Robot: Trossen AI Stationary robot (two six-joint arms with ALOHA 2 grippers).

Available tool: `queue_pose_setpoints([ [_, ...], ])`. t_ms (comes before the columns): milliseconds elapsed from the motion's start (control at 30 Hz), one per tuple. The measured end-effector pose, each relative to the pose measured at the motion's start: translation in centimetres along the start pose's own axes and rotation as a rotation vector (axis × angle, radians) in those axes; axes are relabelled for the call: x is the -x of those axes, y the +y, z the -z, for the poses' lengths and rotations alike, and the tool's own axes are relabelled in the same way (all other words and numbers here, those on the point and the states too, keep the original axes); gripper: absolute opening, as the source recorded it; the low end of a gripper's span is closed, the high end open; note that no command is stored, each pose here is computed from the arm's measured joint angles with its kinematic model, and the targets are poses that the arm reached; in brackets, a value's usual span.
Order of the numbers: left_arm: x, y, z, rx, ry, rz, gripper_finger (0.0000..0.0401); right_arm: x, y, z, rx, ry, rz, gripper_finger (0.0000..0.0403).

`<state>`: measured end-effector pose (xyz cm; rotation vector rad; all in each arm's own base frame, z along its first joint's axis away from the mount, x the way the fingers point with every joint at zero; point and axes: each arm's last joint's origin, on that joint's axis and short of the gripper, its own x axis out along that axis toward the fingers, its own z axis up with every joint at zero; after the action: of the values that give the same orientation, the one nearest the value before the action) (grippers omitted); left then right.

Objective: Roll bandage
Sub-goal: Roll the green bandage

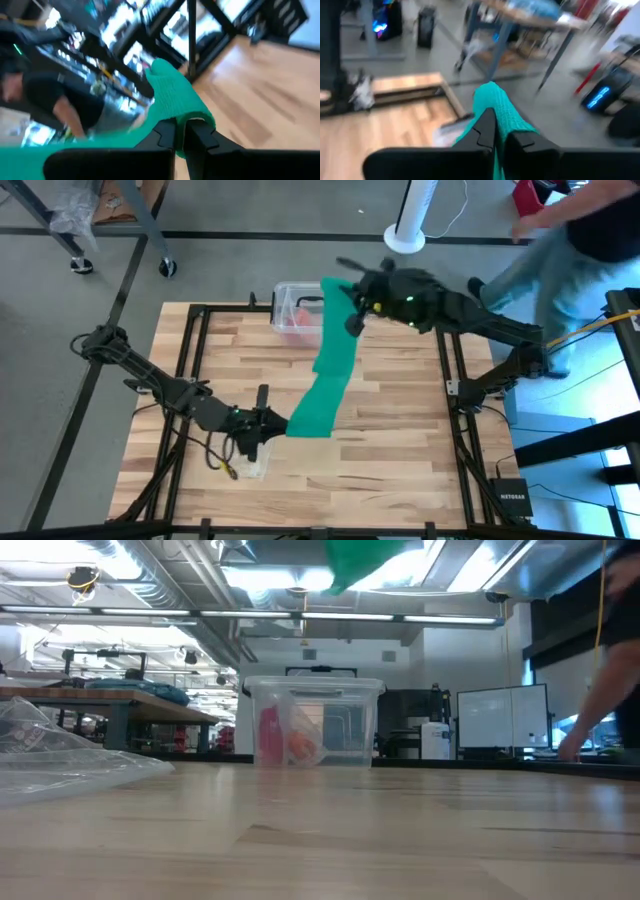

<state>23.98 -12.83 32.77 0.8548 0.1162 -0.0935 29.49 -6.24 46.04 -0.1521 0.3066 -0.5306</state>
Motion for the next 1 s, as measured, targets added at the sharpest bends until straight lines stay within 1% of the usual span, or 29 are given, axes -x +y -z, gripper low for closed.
queue_pose_setpoints([
  [67, 0.5, 0.1, -0.6, 0.013, -0.038, -0.006, 0.0008, -0.9, 0.4, 1.5, -0.032, 0.053, -0.027, 0.0016],
  [167, 1.2, 0.4, -1.1, 0.048, -0.078, -0.006, 0.0008, -1.9, 1.1, 3.6, -0.066, 0.119, -0.035, 0.0019],
  [233, 1.5, 0.5, -1.2, 0.072, -0.109, 0.013, 0.0008, -2.5, 1.6, 4.9, -0.081, 0.162, -0.054, 0.003],
  [333, 1.6, 0.7, -1.2, 0.1, -0.126, 0.025, 0.0008, -3.0, 2.2, 6.6, -0.098, 0.227, -0.119, 0.0069],
  [433, 1.5, 0.8, -1.0, 0.106, -0.117, 0.022, 0.0008, -2.9, 2.6, 7.6, -0.117, 0.307, -0.215, 0.0124],
  [567, 1.3, 1.0, -0.8, 0.118, -0.106, 0.014, 0.0008, -2.3, 2.8, 7.9, -0.171, 0.403, -0.328, 0.0198],
  [700, 1.2, 1.2, -0.6, 0.131, -0.096, 0.009, 0.0008, -1.2, 2.7, 7.3, -0.243, 0.48, -0.409, 0.025],
  [833, 1.1, 1.2, -0.6, 0.144, -0.093, 0.008, 0.0008, -0.1, 2.3, 6.8, -0.312, 0.568, -0.427, 0.0278],
  [1000, 1.1, 1.2, -0.6, 0.144, -0.094, 0.008, 0.0008, 0.8, 2.1, 6.5, -0.367, 0.644, -0.463, 0.0284],
])
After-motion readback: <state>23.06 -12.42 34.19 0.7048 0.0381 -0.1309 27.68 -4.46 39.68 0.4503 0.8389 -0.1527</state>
